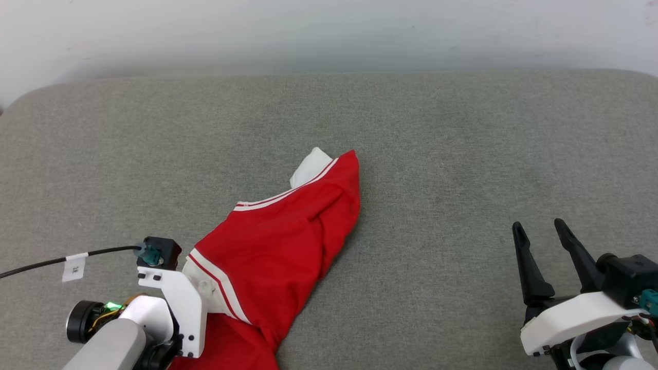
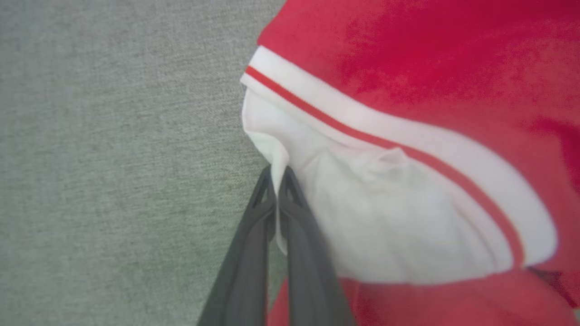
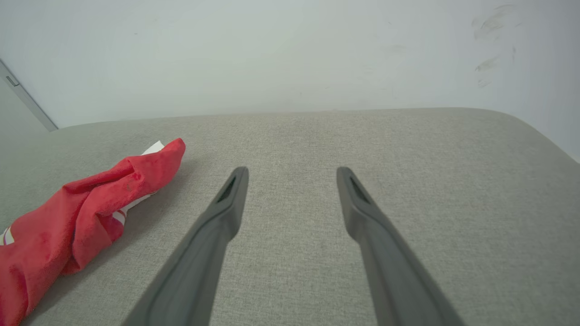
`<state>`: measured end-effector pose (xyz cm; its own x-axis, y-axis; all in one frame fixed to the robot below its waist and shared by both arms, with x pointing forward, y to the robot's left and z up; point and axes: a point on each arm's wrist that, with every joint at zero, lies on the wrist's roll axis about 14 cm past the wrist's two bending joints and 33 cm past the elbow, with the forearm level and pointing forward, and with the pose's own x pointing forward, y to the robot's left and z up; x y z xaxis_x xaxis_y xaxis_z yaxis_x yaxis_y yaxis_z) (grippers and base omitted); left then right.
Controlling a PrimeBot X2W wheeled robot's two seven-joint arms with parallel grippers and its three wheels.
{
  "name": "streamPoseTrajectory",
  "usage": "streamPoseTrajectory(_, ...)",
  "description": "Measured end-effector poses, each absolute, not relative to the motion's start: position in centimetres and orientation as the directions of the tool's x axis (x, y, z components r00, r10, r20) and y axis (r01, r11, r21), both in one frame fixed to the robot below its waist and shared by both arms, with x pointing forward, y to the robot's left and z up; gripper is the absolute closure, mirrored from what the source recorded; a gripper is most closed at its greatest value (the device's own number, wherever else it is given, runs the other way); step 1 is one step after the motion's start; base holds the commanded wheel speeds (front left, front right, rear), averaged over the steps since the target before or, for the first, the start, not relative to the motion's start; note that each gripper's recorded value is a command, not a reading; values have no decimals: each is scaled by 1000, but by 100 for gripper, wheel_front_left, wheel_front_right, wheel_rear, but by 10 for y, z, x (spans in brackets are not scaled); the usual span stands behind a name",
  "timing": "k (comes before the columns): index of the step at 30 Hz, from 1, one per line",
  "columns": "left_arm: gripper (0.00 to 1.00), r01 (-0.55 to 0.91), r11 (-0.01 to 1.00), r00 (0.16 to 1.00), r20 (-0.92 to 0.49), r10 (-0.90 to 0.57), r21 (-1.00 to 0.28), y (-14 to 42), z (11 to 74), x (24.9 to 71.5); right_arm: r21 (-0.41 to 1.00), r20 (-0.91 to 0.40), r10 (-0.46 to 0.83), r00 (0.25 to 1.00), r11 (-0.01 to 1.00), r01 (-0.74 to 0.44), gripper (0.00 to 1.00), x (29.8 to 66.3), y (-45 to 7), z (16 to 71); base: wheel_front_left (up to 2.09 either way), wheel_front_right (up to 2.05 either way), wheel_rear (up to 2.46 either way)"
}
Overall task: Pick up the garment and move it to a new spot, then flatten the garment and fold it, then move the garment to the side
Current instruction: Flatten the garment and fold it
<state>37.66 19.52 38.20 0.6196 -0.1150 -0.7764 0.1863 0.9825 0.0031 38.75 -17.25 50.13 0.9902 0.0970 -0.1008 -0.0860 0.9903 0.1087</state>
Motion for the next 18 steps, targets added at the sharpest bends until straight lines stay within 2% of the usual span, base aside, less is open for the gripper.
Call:
streamPoseTrajectory(2, 100, 172, 985, 615, -779, -119, -15, 193, 378, 375, 108, -100, 95, 990, 991, -84, 0, 387, -173, 502, 0, 0, 0)
streamPoseTrajectory(3, 55, 166, 986, 619, -776, -121, -21, 192, 378, 375, 108, -99, 93, 991, 991, -83, 0, 387, -174, 502, 0, 0, 0)
streamPoseTrajectory(4, 55, 160, 987, 627, -770, -119, -23, 192, 378, 376, 108, -97, 92, 991, 991, -81, 0, 387, -174, 503, 0, 0, 0)
streamPoseTrajectory(5, 0, 154, 988, 637, -761, -118, -25, 192, 378, 377, 107, -95, 91, 991, 991, -81, 0, 387, -175, 503, 0, 0, 0)
streamPoseTrajectory(9, 0, 122, 992, 721, -684, -109, -29, 194, 394, 388, 106, -83, 90, 992, 991, -81, 0, 384, -175, 508, 0, 0, 0)
streamPoseTrajectory(14, 0, 79, 997, 858, -507, -80, -25, 197, 431, 400, 106, -70, 88, 994, 991, -80, 0, 375, -176, 514, 0, 0, 0)
streamPoseTrajectory(18, 0, 67, 997, 929, -363, -71, -25, 194, 461, 398, 109, -55, 89, 994, 991, -83, 0, 366, -175, 520, 0, 0, 0)
